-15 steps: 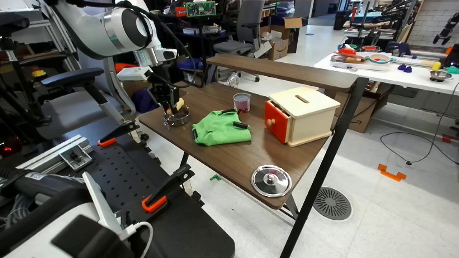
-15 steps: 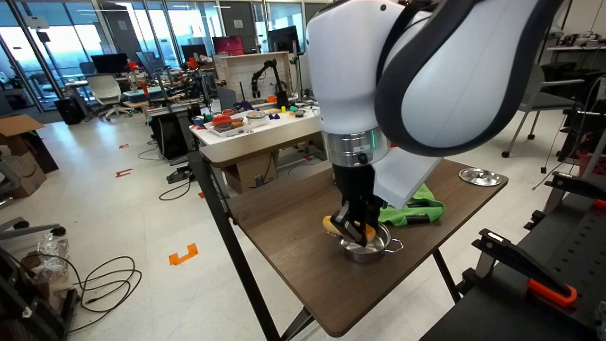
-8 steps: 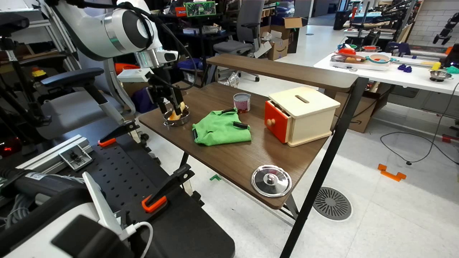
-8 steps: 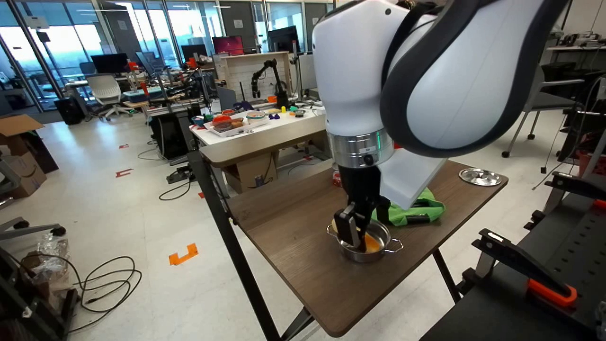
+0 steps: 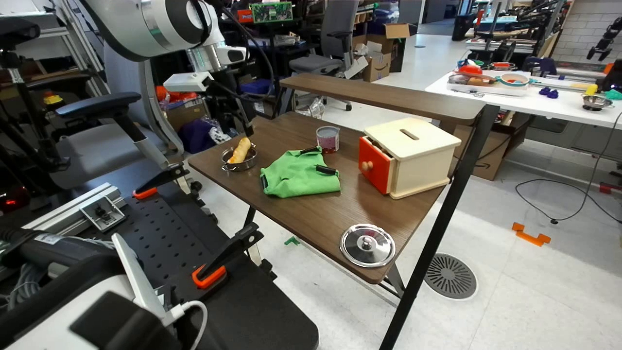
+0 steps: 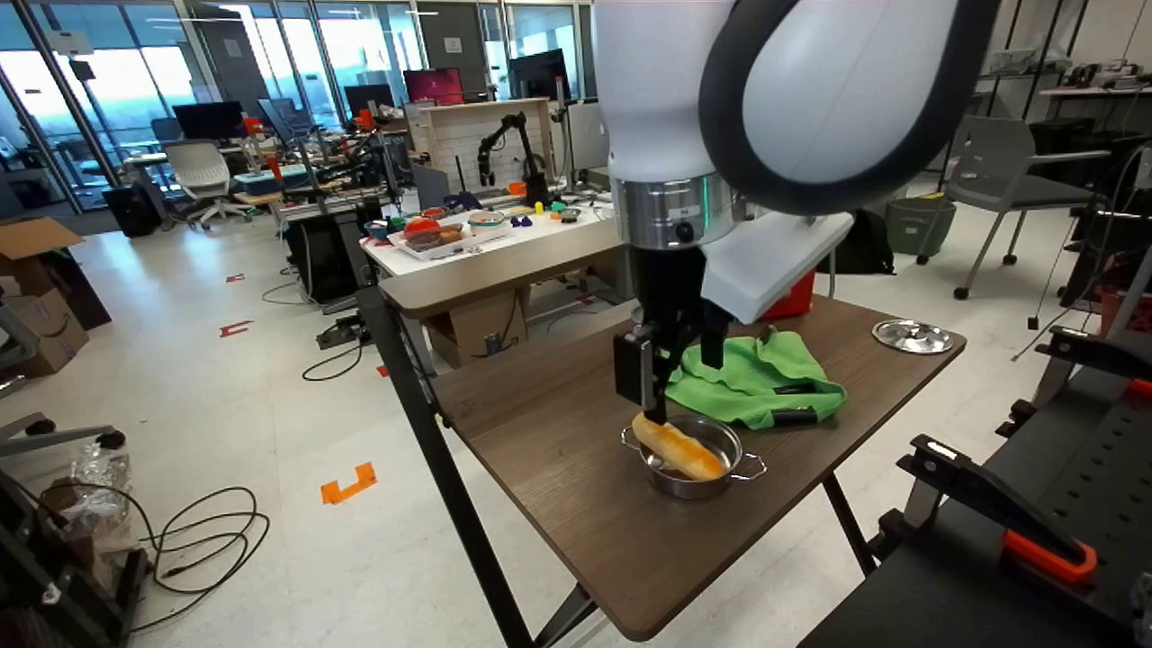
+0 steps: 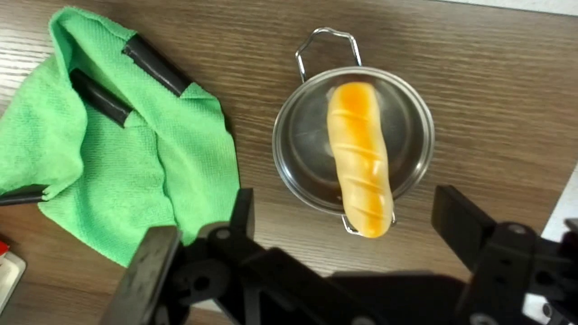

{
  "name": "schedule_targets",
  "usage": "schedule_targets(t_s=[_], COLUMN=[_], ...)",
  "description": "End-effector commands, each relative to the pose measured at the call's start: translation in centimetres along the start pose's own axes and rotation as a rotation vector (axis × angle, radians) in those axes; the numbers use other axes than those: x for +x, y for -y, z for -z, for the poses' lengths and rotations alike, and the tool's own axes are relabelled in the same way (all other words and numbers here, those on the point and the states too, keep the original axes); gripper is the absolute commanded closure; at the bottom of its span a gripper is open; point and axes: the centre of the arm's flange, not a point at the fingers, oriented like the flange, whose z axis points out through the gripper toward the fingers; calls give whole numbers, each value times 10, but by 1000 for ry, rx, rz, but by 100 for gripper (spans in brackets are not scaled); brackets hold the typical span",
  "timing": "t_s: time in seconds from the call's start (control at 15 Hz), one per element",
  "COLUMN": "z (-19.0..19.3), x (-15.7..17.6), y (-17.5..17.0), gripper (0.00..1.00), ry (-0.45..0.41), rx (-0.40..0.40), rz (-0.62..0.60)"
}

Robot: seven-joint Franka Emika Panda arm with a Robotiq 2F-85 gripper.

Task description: Put the yellow object into the silver pot.

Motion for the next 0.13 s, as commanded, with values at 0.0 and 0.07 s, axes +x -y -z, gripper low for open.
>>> schedule_targets(t_s=[0.0,0.07], z=[4,5], x=[1,1], y=[-2,-2], gripper=[0,0], ry=[-3,-4], rx=[2,2], rz=[-1,-2])
